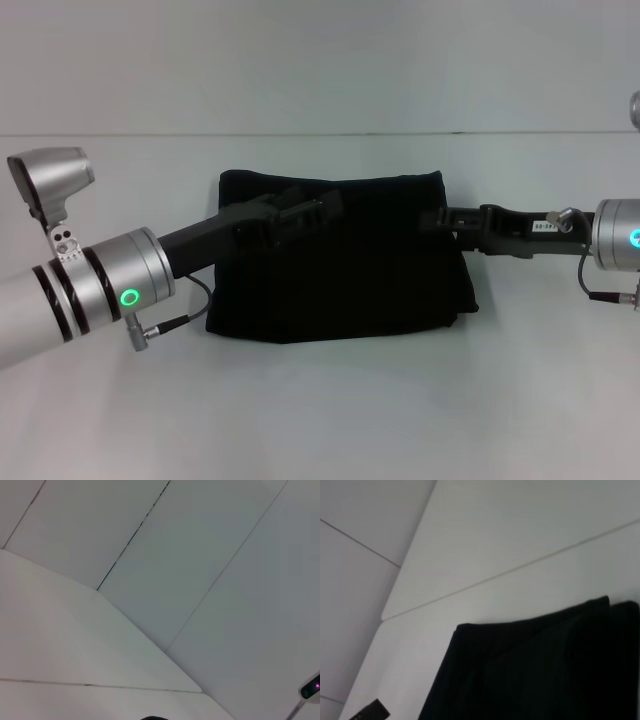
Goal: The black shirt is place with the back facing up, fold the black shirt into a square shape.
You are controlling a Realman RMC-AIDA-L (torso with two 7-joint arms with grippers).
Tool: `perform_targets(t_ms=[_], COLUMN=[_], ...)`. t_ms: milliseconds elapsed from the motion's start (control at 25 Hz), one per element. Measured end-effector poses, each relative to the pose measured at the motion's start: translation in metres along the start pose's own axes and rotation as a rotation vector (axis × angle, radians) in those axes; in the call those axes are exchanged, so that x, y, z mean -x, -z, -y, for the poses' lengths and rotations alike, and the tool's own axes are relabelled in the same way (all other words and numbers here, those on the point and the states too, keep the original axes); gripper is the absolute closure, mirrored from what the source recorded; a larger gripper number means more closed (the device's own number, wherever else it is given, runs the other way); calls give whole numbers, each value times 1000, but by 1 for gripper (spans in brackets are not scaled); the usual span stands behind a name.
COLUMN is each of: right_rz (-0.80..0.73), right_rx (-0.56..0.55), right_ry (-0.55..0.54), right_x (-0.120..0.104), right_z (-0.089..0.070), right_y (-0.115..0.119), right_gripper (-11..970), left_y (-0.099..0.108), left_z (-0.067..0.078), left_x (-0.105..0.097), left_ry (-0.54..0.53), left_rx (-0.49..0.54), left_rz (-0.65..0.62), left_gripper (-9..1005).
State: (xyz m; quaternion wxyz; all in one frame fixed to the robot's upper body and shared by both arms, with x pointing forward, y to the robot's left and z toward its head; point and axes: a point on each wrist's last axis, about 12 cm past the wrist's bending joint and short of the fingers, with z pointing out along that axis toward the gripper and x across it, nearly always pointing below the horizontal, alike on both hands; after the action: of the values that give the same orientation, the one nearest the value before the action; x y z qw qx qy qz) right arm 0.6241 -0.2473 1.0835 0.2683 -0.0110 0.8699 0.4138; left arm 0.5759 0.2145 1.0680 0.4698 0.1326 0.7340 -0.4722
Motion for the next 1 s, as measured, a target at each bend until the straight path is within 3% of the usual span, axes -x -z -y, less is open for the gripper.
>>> perform_targets(t_ms=[600,800,1000], right_rz=[3,-3,-17], right_rx=[-43,-38,-29], right_ry=[13,5,-2], right_x=[-4,-6,-10], right_z=[-2,-1,0], right_y=[-14,-12,-11], right_gripper=[91,268,383], left_y=[0,0,-1], left_z=[0,0,0], left_x=[-1,-1,-1], left_ry=[1,0,3], left_rx=[0,3,4], left_rz=[-2,-2,-4], left_gripper=[207,207,207])
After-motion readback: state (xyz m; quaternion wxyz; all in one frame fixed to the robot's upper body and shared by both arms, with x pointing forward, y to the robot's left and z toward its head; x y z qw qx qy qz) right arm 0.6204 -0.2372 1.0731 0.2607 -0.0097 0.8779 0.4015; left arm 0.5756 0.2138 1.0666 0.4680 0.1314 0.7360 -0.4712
